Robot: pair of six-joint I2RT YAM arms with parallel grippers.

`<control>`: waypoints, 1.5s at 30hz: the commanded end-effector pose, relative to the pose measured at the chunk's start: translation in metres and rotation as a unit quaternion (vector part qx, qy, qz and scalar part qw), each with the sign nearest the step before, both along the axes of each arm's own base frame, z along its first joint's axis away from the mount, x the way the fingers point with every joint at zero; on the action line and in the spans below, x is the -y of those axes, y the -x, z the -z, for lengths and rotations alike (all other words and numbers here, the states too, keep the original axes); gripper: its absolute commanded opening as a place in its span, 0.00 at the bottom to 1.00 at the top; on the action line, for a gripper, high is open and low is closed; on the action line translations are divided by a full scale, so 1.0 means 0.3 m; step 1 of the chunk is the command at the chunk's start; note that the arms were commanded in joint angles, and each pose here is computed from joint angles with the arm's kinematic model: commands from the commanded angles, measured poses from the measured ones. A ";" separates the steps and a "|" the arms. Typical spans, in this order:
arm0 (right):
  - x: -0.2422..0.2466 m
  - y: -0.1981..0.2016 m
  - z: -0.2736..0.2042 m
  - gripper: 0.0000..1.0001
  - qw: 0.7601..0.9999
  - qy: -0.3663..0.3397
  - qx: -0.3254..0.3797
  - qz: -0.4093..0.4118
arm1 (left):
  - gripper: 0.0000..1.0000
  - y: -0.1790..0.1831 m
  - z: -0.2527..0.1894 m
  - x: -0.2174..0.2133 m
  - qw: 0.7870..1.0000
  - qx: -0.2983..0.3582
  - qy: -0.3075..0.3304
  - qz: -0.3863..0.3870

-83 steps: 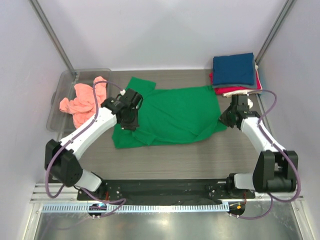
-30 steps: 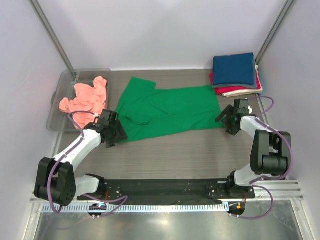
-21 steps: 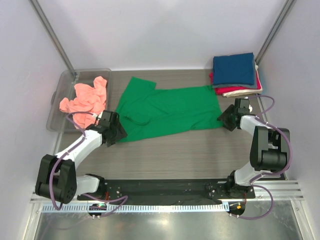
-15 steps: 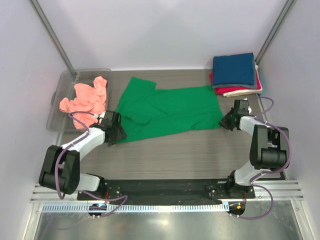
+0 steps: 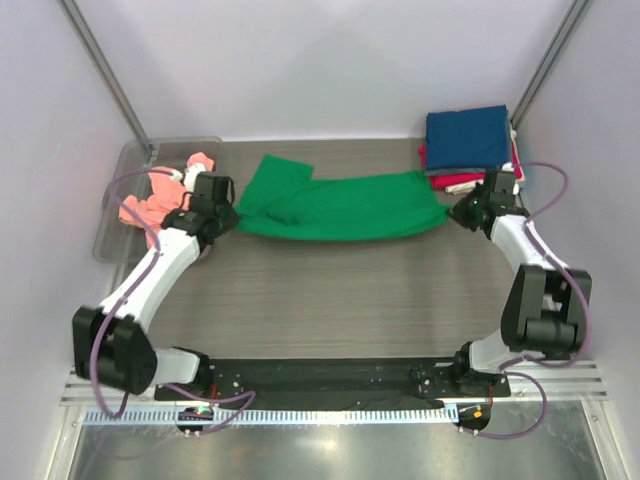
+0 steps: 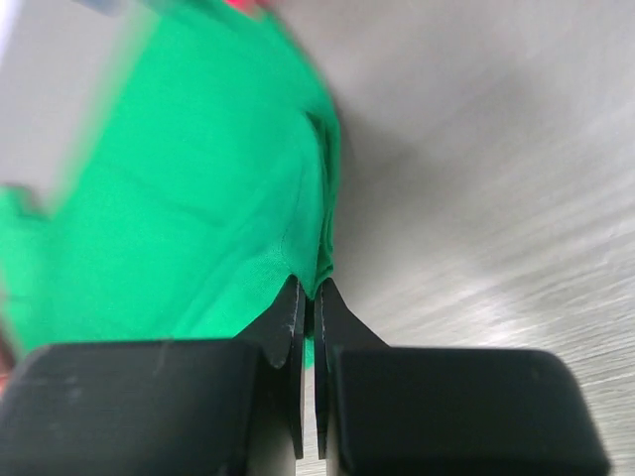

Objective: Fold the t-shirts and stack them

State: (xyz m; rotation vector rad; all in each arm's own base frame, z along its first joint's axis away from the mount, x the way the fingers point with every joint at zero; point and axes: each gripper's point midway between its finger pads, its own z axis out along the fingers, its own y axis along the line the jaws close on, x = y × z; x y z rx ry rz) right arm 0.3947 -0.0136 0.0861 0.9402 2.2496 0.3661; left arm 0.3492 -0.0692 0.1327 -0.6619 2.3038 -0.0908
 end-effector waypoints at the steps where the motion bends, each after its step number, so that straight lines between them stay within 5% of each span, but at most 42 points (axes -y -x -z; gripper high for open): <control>1: 0.059 -0.010 -0.273 0.01 0.996 0.031 0.086 0.018 | 0.00 0.029 -0.238 -0.087 0.997 0.067 -0.039 -0.025; 11: -0.005 0.370 0.074 0.01 0.999 -0.015 -0.028 0.027 | 0.00 0.379 0.140 -0.031 0.997 -0.044 0.058 0.003; 21: 0.005 0.493 0.034 0.01 0.998 -0.002 -0.012 0.068 | 0.06 0.494 0.131 -0.005 0.993 -0.048 0.102 -0.018; 26: -0.008 0.542 0.023 0.09 0.997 -0.006 -0.023 0.068 | 0.13 0.531 0.105 0.012 0.991 -0.053 0.124 -0.022; 27: -0.018 0.543 0.013 0.12 0.998 -0.014 -0.015 0.066 | 0.15 0.540 0.097 0.023 0.989 -0.056 0.137 -0.025; 30: -0.049 0.557 -0.009 0.45 0.997 -0.041 -0.008 0.068 | 0.46 0.568 0.051 0.035 0.986 -0.053 0.155 -0.017; 31: -0.049 0.558 -0.015 0.71 0.997 -0.043 -0.005 0.070 | 0.57 0.580 0.039 0.031 0.987 -0.053 0.153 -0.014; 35: -0.004 0.528 -0.082 0.95 0.996 -0.008 0.016 0.082 | 0.69 0.492 -0.102 0.009 0.993 0.024 0.108 0.028; 45: -0.021 0.357 -0.258 0.95 0.996 0.009 0.083 -0.008 | 0.71 -0.056 -0.236 0.116 0.983 0.030 -0.050 0.173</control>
